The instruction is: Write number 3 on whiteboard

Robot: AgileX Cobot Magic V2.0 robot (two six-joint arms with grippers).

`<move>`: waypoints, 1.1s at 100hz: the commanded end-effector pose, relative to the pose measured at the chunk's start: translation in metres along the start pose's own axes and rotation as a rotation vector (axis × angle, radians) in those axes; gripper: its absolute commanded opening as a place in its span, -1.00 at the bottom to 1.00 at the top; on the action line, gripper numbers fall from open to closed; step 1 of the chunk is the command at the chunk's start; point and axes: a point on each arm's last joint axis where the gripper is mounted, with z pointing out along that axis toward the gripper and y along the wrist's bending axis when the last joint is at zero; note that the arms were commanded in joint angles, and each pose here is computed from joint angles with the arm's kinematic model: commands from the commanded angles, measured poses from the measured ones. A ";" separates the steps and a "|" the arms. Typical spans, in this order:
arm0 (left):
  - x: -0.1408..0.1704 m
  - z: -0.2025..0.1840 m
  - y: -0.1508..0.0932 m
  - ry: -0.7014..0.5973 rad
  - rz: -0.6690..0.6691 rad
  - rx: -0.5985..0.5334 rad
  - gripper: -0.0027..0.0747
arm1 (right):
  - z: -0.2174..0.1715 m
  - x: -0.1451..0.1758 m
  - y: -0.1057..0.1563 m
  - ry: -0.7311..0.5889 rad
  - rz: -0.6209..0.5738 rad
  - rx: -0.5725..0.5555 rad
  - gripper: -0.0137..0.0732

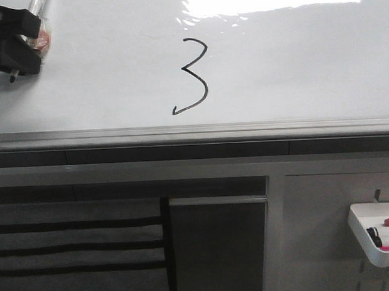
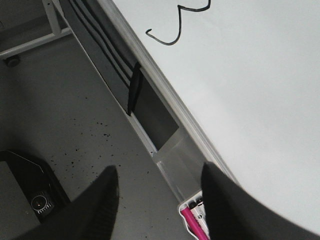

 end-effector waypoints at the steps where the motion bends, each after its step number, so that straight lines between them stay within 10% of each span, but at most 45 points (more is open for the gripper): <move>1: -0.015 -0.008 0.001 -0.068 -0.023 -0.024 -0.49 | -0.010 -0.008 -0.002 -0.066 -0.001 0.050 0.09; 17: -0.016 -0.012 0.001 -0.065 0.064 -0.036 -0.01 | -0.013 -0.009 -0.003 -0.058 0.058 0.058 0.09; 62: -0.019 -0.139 -0.008 -0.026 0.263 -0.051 0.02 | -0.042 0.018 -0.010 -0.035 0.624 0.371 0.08; 94: 0.046 -0.195 -0.014 -0.339 0.093 -0.205 0.02 | -0.034 0.062 0.021 -0.361 0.597 0.503 0.07; 110: 0.077 -0.197 -0.013 -0.490 0.103 -0.254 0.00 | -0.031 0.082 0.035 -0.462 0.573 0.543 -0.25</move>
